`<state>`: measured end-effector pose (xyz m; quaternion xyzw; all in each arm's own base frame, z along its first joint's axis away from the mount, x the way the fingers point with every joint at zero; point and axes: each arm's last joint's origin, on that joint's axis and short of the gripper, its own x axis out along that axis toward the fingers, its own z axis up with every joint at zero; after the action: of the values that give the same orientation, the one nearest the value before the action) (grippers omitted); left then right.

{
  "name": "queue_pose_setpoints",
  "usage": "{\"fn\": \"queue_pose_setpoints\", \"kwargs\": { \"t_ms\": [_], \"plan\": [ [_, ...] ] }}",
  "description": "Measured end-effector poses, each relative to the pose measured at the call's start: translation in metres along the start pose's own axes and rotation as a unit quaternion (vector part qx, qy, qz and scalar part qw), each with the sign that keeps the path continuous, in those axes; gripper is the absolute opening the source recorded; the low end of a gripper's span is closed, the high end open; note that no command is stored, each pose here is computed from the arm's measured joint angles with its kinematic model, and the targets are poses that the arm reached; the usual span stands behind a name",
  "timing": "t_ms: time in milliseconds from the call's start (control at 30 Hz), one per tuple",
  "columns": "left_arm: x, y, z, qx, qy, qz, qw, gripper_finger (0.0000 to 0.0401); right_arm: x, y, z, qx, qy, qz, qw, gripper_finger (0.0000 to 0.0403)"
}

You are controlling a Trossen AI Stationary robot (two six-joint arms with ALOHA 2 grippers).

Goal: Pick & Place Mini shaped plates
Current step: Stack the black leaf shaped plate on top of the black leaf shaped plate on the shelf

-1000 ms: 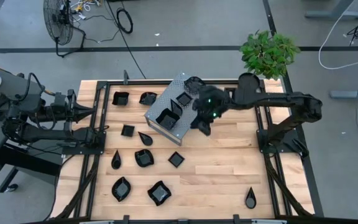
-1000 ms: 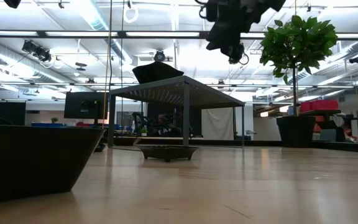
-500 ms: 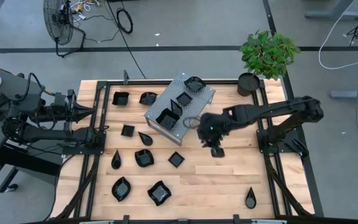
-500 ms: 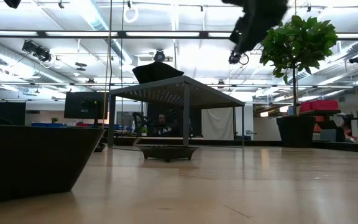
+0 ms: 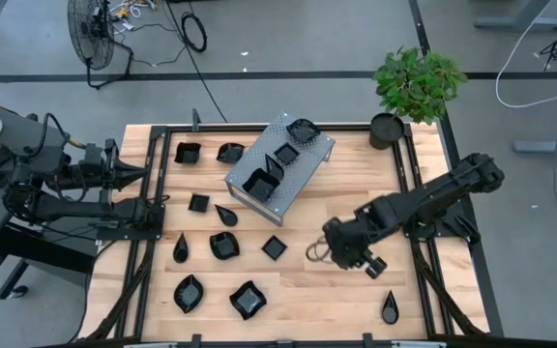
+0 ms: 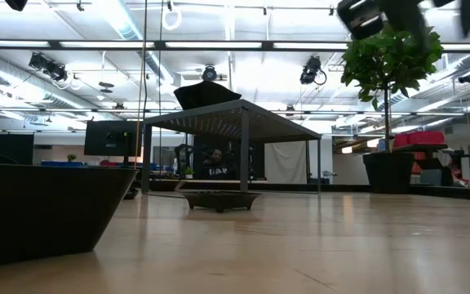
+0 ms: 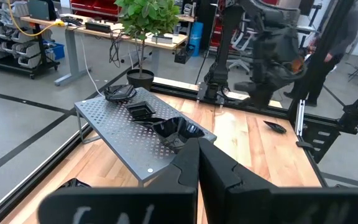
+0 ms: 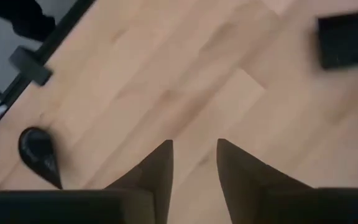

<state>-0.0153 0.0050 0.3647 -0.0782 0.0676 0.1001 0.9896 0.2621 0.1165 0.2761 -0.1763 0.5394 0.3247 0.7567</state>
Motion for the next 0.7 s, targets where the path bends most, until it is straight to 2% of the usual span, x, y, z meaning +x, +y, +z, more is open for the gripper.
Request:
{"fn": "queue_pose_setpoints", "kwargs": {
  "t_ms": [400,600,700],
  "plan": [
    [0.000,0.000,0.000,0.000,0.000,0.000,1.000,0.0005,0.016,0.070,0.012,-0.145,0.010,0.045,0.988,0.0170],
    [0.000,0.000,0.000,0.000,0.000,0.000,1.000,0.0005,0.039,0.107,0.000,-0.225,0.026,0.072,0.971,0.0171],
    [0.000,0.000,0.000,0.000,0.000,0.000,1.000,0.0005,0.051,0.119,-0.010,-0.247,0.039,0.081,0.965,0.0171]
  ]
}}
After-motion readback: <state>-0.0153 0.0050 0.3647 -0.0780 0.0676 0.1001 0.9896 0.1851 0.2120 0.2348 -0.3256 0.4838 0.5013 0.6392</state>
